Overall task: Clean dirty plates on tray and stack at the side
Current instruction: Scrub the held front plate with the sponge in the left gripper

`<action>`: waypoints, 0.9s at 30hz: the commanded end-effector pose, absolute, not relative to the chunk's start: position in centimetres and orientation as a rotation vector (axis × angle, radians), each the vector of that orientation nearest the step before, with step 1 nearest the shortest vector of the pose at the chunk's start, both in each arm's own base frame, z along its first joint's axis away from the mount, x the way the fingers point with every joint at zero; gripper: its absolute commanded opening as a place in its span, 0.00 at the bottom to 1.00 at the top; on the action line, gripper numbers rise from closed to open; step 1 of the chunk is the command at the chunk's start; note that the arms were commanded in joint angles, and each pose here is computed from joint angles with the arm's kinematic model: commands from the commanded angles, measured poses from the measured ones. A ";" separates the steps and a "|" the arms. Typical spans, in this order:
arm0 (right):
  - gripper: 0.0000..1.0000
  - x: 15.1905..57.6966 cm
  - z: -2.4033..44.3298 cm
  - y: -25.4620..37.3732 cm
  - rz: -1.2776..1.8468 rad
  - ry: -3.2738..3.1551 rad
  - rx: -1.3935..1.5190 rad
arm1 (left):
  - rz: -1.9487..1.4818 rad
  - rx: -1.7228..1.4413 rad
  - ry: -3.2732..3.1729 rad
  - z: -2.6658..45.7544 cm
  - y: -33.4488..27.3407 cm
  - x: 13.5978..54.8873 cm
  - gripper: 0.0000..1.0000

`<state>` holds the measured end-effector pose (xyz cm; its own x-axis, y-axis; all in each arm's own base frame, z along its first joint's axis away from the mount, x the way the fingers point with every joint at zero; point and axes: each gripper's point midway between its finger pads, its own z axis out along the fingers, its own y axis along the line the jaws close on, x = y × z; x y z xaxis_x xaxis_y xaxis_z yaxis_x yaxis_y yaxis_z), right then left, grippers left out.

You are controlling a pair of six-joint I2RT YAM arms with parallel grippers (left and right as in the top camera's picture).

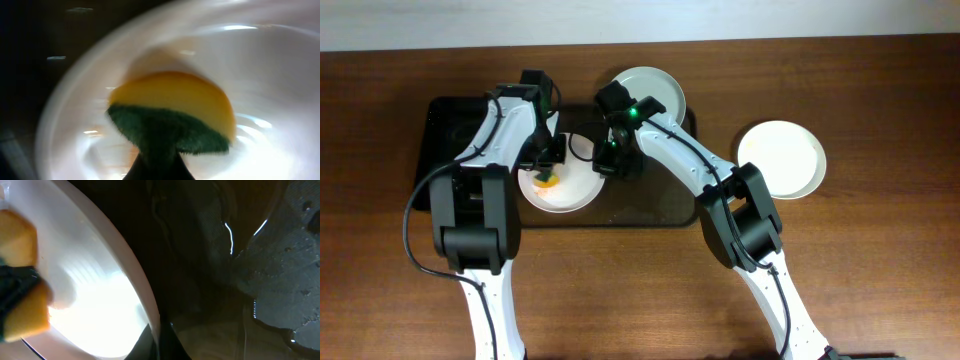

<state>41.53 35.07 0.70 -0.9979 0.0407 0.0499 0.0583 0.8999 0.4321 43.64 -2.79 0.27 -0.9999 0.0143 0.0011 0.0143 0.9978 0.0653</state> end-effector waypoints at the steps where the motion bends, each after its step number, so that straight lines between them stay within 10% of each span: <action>1: 0.04 41.0 -2.3 34.2 -0.607 -2.999 -0.104 | -0.632 0.339 -2.924 -2.3 3.7 39.5 0.01; 11: 0.04 41.5 -2.2 33.4 -0.628 -2.987 -0.117 | 0.297 -0.409 -2.883 -3.2 -9.2 38.0 0.00; 20: 0.04 41.6 -2.2 33.4 -0.630 -2.989 -0.116 | -0.591 0.333 -3.016 -2.8 1.6 41.3 0.00; 27: 0.04 41.6 -2.0 33.8 -0.660 -2.980 -0.107 | 0.398 -0.650 -2.869 -3.1 -9.8 38.4 0.00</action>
